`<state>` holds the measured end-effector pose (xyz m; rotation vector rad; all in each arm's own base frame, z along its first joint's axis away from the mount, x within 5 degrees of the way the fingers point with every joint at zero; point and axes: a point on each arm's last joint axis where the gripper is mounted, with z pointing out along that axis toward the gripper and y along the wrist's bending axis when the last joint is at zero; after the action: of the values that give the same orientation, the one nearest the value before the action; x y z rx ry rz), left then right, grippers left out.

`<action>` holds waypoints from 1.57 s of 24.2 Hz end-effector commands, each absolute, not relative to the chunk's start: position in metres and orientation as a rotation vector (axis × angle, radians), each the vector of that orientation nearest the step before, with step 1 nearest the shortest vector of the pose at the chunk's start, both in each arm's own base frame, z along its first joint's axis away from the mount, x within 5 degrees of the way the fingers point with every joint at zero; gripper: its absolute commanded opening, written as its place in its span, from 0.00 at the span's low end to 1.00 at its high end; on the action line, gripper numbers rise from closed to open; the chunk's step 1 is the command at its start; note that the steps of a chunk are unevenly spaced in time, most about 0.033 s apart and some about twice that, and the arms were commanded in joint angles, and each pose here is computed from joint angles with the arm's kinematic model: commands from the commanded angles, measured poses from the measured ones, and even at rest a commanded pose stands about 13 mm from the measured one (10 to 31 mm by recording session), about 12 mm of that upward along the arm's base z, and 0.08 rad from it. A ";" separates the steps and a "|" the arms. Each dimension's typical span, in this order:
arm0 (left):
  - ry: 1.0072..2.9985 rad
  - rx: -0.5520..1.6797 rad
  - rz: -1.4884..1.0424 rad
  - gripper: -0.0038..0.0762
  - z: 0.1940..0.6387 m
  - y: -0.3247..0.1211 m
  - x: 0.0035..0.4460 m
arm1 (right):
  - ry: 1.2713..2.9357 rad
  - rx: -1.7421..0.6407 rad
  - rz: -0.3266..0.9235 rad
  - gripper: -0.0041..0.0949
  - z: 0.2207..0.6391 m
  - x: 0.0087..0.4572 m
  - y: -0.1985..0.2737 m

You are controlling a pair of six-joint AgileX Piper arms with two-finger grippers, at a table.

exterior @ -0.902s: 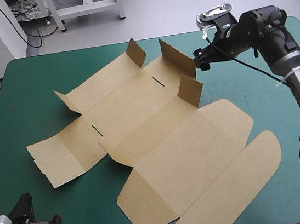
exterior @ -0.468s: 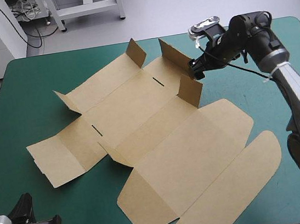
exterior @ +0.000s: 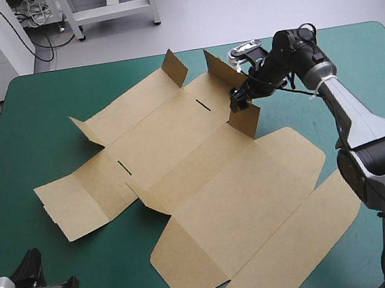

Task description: Fold the box

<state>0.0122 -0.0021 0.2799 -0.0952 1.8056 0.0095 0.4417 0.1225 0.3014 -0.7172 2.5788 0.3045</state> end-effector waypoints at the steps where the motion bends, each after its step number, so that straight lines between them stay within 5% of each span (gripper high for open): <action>1: 1.689 -0.093 -0.004 0.04 0.294 -0.003 0.009 | 2.495 -0.711 0.337 0.97 0.329 0.437 0.122; 14: 1.689 -0.093 -0.004 0.04 0.294 -0.003 0.009 | 2.522 -0.702 0.357 0.92 0.321 0.438 0.123; 23: 1.689 -0.093 -0.004 0.04 0.294 -0.003 0.009 | 2.530 -0.712 0.354 0.46 0.321 0.435 0.134; 33: 1.690 -0.088 -0.004 0.04 0.294 -0.003 0.009 | 2.607 -0.723 0.346 0.64 0.299 0.431 0.133; 38: 1.690 -0.088 -0.004 0.04 0.294 -0.003 0.009 | 2.625 -0.751 0.351 0.65 0.290 0.430 0.133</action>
<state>0.0123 -0.0021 0.2800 -0.0953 1.8046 0.0085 0.4354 0.1347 0.2571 -0.7499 2.7282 0.3472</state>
